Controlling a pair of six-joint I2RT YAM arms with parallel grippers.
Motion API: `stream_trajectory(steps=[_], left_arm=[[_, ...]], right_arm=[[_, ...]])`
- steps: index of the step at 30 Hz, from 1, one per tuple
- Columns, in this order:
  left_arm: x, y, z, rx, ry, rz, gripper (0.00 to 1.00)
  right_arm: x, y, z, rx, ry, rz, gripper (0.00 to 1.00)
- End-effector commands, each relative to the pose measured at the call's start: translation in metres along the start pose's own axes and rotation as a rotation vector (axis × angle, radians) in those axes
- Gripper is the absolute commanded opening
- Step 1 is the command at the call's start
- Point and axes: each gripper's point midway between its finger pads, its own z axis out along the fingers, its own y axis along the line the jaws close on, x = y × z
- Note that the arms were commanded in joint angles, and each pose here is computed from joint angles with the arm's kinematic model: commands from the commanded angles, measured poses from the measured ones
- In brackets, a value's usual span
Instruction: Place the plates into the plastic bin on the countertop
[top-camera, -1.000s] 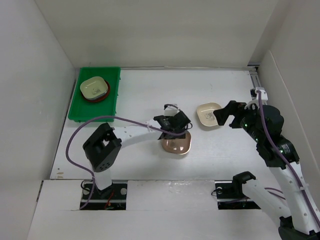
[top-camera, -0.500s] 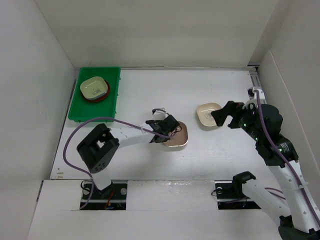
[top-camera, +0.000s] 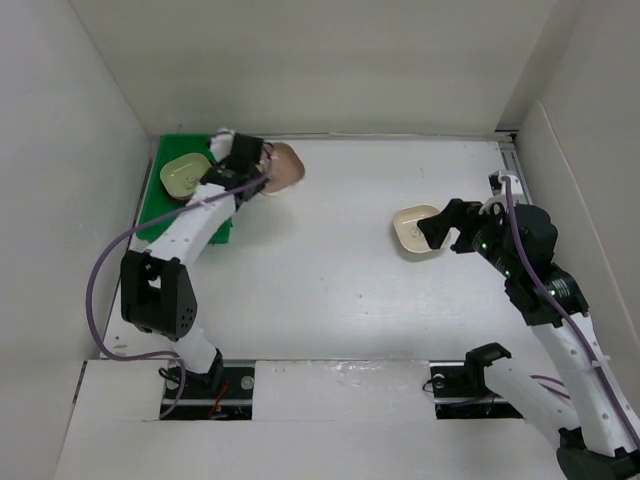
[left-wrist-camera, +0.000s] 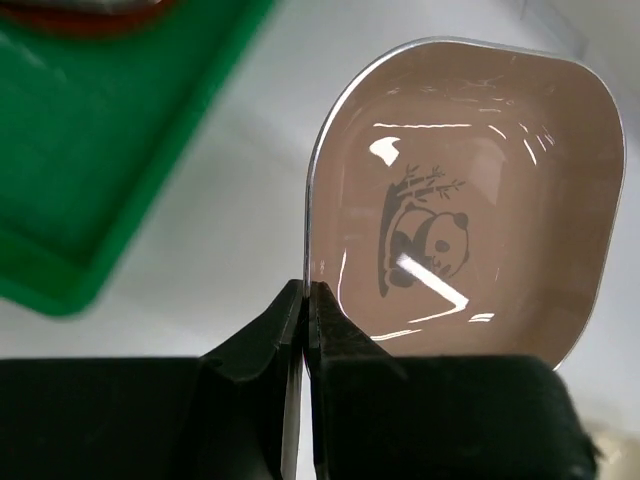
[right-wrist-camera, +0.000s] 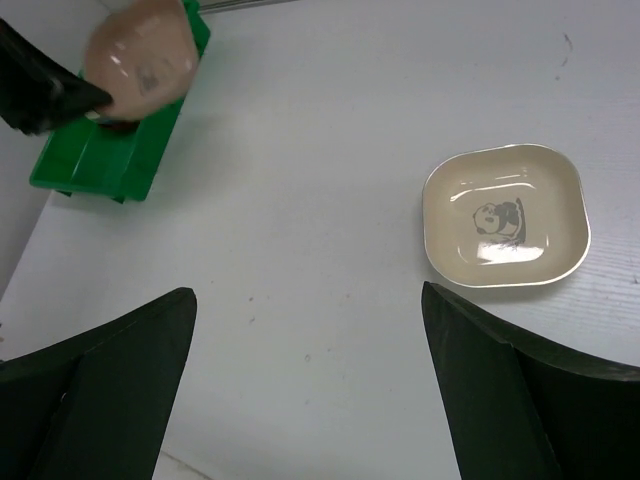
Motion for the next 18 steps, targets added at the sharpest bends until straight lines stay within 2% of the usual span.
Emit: stream_trajectory(steps=[1,2,4,8,9,10,11,12,18], left_arm=[[-0.084,0.008,-0.004,0.032,-0.098,-0.088,0.0],[-0.108,0.031,0.007,-0.014,-0.113,-0.15,0.0],[-0.143,0.031,0.015,0.019,-0.13,-0.205,0.0],[-0.183,0.065,0.074,-0.022,-0.096,-0.25,0.0],[-0.193,0.087,0.086,-0.04,-0.077,-0.272,0.0],[-0.192,0.089,0.094,-0.011,-0.029,-0.288,0.0],[-0.208,0.09,0.096,0.002,-0.044,-0.293,0.0],[-0.199,0.104,0.115,-0.037,-0.004,-0.28,0.0],[-0.207,0.142,0.135,-0.149,-0.018,-0.256,0.0]], right_arm=[[-0.005,0.01,0.015,-0.06,-0.03,-0.001,1.0],[0.001,0.008,0.021,-0.063,-0.009,0.001,1.0],[0.003,0.011,0.027,-0.084,-0.005,0.0,1.0],[0.012,0.013,0.036,-0.106,0.037,0.004,1.0],[0.014,0.012,0.038,-0.102,0.045,0.006,1.0],[0.015,0.013,0.038,-0.111,0.048,-0.003,1.0],[0.015,0.013,0.038,-0.111,0.048,-0.003,1.0],[0.015,0.013,0.038,-0.111,0.048,-0.003,1.0],[0.021,0.01,0.043,-0.107,0.058,-0.011,1.0]])
